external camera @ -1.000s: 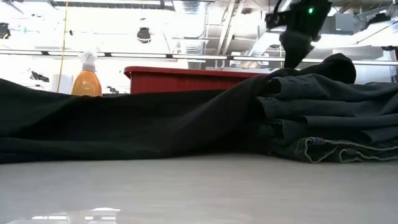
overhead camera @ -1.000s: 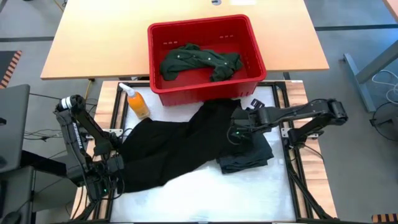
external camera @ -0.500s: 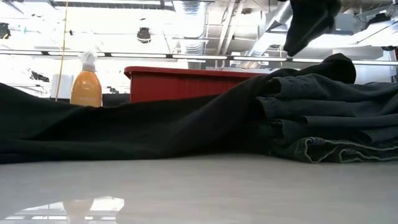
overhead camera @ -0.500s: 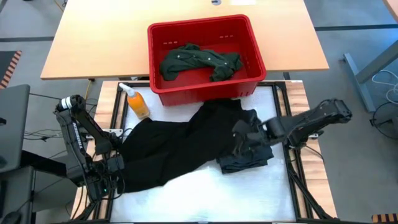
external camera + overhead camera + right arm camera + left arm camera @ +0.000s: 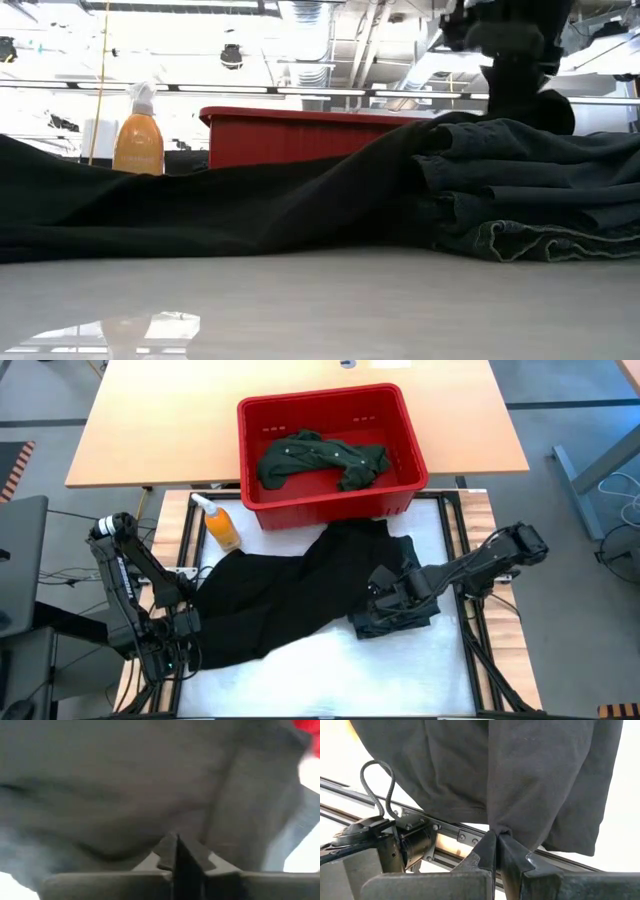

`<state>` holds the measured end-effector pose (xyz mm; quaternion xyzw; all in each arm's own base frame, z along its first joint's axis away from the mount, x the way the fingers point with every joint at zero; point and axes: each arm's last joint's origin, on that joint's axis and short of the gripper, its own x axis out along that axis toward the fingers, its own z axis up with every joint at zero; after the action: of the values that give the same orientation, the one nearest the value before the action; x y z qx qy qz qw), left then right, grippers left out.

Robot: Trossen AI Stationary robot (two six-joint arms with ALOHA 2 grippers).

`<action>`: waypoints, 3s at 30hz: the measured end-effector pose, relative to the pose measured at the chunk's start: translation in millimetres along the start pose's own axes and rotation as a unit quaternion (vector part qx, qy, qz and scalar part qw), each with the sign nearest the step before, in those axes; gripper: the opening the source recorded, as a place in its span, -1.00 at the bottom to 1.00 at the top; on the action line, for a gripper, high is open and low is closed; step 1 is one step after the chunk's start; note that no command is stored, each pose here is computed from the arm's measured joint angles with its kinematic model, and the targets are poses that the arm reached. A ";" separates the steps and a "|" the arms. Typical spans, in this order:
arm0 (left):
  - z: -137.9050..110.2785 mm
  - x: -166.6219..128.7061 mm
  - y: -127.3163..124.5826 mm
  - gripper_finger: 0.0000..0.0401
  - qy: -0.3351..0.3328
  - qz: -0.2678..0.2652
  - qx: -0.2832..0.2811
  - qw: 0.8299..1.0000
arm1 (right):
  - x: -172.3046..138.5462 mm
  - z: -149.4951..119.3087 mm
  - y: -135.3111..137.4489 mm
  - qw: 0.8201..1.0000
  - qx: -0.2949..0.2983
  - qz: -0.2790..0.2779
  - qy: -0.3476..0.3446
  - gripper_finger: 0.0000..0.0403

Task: Fold Laundry from Bin
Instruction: Fold the black shirt

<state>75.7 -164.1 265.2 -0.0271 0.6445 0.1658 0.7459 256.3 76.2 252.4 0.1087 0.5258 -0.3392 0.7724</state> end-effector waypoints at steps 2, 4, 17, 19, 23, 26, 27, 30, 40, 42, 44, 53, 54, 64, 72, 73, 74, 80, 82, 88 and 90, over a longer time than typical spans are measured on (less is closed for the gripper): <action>0.0 0.0 0.0 -1.00 0.000 0.000 0.000 1.000 | 1.0 -0.1 -5.0 1.000 -0.002 -0.021 0.006 -0.90; 0.0 0.0 0.0 -1.00 0.000 0.000 0.000 1.000 | -0.4 0.1 -10.1 0.999 -0.004 -0.038 0.002 -0.94; 0.0 0.0 -0.7 -1.00 0.000 -0.004 -0.001 1.000 | -6.6 -5.6 -46.1 0.984 -0.010 -0.171 0.051 -0.92; 0.0 0.0 -0.8 -1.00 0.000 -0.004 0.002 1.000 | -9.5 -4.7 -49.2 0.984 -0.014 -0.171 0.038 -0.91; -0.8 0.0 -0.9 -1.00 0.015 -0.006 0.007 1.000 | -19.0 4.5 -57.3 0.988 0.006 -0.155 0.024 -0.84; -1.3 0.0 -1.0 -1.00 0.023 -0.007 0.007 1.000 | -34.6 13.2 -63.8 0.993 0.047 -0.107 0.012 -0.82; -1.2 0.0 -1.0 -1.00 0.023 -0.007 0.006 1.000 | -39.5 14.6 -64.9 0.994 0.061 -0.092 0.017 -0.81; -1.1 0.0 -1.4 -1.00 0.021 -0.009 0.002 1.000 | -47.5 14.8 -64.9 0.989 0.128 -0.053 0.046 -0.81; 1.4 -0.1 -2.4 -1.00 -0.022 -0.010 0.019 1.000 | -52.2 2.9 -41.8 0.987 0.135 0.009 0.085 -0.64; 1.5 -0.1 -2.4 -1.00 -0.023 -0.010 0.025 0.999 | -52.6 4.4 -38.5 0.986 0.148 0.025 0.075 -0.62; 1.5 -0.1 -2.4 -1.00 -0.023 -0.010 0.022 0.999 | -53.7 5.0 -32.2 0.986 0.153 0.045 0.057 -0.63; 2.1 -0.2 -4.3 -1.00 -0.030 -0.019 0.013 0.999 | -34.6 -0.5 -9.1 0.991 0.114 -0.008 0.064 -0.93; 2.2 -0.2 -4.6 -1.00 -0.031 -0.021 0.013 0.999 | -32.5 -1.1 -8.0 0.991 0.111 -0.016 0.070 -0.93; 2.4 -0.4 -7.7 -1.00 -0.032 -0.037 0.010 0.999 | -23.9 -23.8 -23.4 0.982 0.101 -0.104 0.124 -0.92; 0.7 -0.8 -7.7 -1.00 -0.036 -0.036 0.034 0.998 | -51.8 -25.9 -47.6 0.981 0.181 -0.062 0.043 -0.91; 0.7 -0.8 -7.7 -1.00 -0.036 -0.036 0.035 0.998 | -58.5 -23.9 -48.0 0.981 0.191 -0.041 0.017 -0.91; 0.7 -0.8 -7.6 -1.00 -0.036 -0.035 0.035 0.998 | -63.4 -22.1 -46.1 0.980 0.198 -0.017 -0.004 -0.91; 1.5 -0.9 -7.8 -1.00 -0.051 -0.035 0.025 0.998 | -68.7 -16.3 -2.9 0.975 0.172 0.131 -0.055 -0.91; 1.7 -0.9 -7.8 -1.00 -0.053 -0.035 0.025 0.998 | -63.1 -20.0 14.4 0.976 0.157 0.143 -0.050 -0.91; 1.5 -0.9 -8.1 -1.00 -0.050 -0.036 0.033 0.998 | -48.3 -40.3 31.2 0.987 0.134 0.089 0.008 -0.91; 1.5 -0.9 -8.1 -1.00 -0.049 -0.036 0.038 0.997 | -45.1 -43.2 28.6 0.989 0.138 0.055 0.007 -0.90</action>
<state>79.3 -171.5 264.9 -0.0136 0.6116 0.1149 0.7826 232.9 138.6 268.6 0.2450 0.4724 -0.3649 0.7640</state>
